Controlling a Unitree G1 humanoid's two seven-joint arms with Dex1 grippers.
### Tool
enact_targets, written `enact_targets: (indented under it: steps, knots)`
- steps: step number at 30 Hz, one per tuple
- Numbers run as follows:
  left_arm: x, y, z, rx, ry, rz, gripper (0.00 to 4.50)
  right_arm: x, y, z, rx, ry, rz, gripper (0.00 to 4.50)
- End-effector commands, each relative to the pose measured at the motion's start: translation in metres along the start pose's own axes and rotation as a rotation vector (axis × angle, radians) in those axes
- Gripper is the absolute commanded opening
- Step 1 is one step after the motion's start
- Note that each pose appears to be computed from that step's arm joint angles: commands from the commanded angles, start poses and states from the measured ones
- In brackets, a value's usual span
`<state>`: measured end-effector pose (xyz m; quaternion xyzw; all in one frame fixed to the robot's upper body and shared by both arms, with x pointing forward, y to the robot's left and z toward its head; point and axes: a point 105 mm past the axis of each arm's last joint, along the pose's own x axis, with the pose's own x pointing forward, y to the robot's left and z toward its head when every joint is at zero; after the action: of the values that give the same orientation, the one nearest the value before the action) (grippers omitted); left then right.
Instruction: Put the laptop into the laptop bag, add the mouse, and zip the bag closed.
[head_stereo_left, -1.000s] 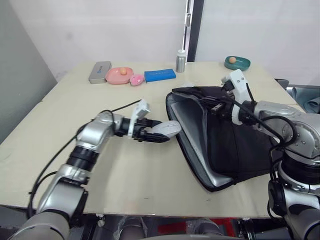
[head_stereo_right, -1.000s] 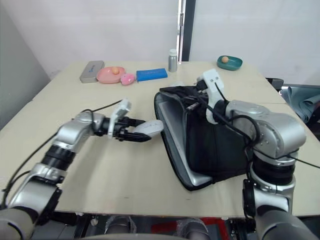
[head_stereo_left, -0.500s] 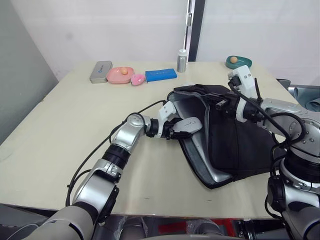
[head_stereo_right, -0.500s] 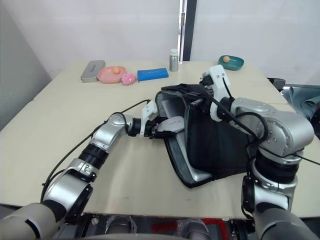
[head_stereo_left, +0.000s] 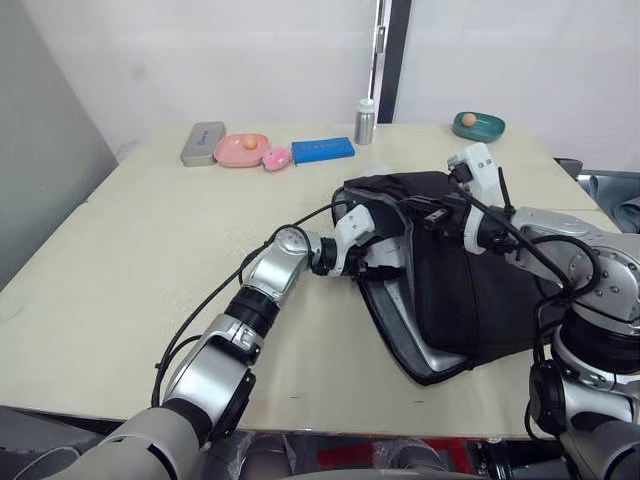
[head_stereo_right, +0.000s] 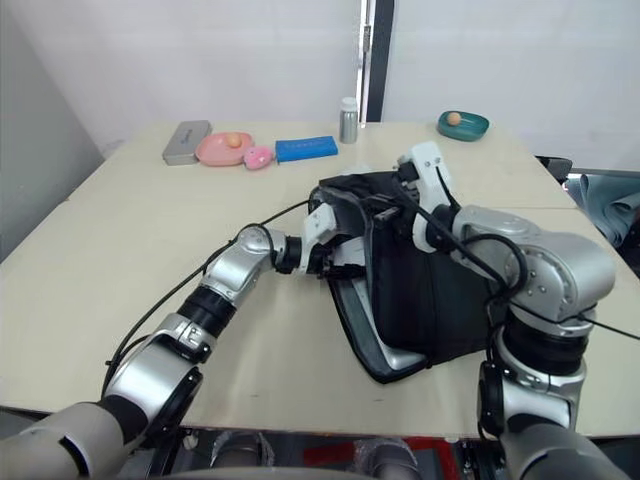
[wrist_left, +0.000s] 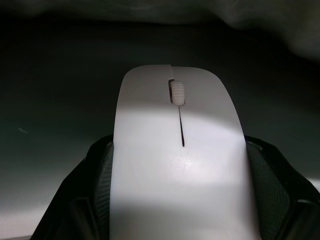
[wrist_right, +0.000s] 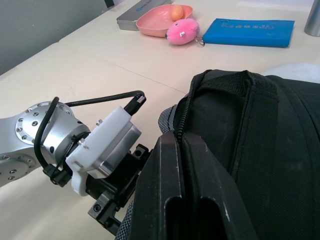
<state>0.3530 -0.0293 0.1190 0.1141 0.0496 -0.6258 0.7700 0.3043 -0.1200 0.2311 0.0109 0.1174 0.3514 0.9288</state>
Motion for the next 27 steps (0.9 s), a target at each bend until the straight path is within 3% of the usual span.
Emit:
enact_targets:
  steps: [1, 14, 26, 27]
  knots:
    - [0.007, 0.0, 0.005, 0.024, -0.043, 0.039, 2.87, -0.005, 0.01, 0.014, -0.061, -0.064, 0.018, 0.04]
    - [0.015, -0.006, 0.004, -0.109, -0.154, 0.048, 2.87, -0.005, 0.009, 0.015, -0.058, -0.066, 0.016, 0.04]
    - [0.024, -0.009, -0.001, -0.096, -0.139, 0.042, 2.87, -0.005, 0.009, 0.018, -0.059, -0.073, 0.013, 0.04]
    - [0.024, -0.008, 0.0, -0.101, -0.148, 0.046, 3.9, -0.005, 0.009, 0.018, -0.058, -0.074, 0.014, 0.0]
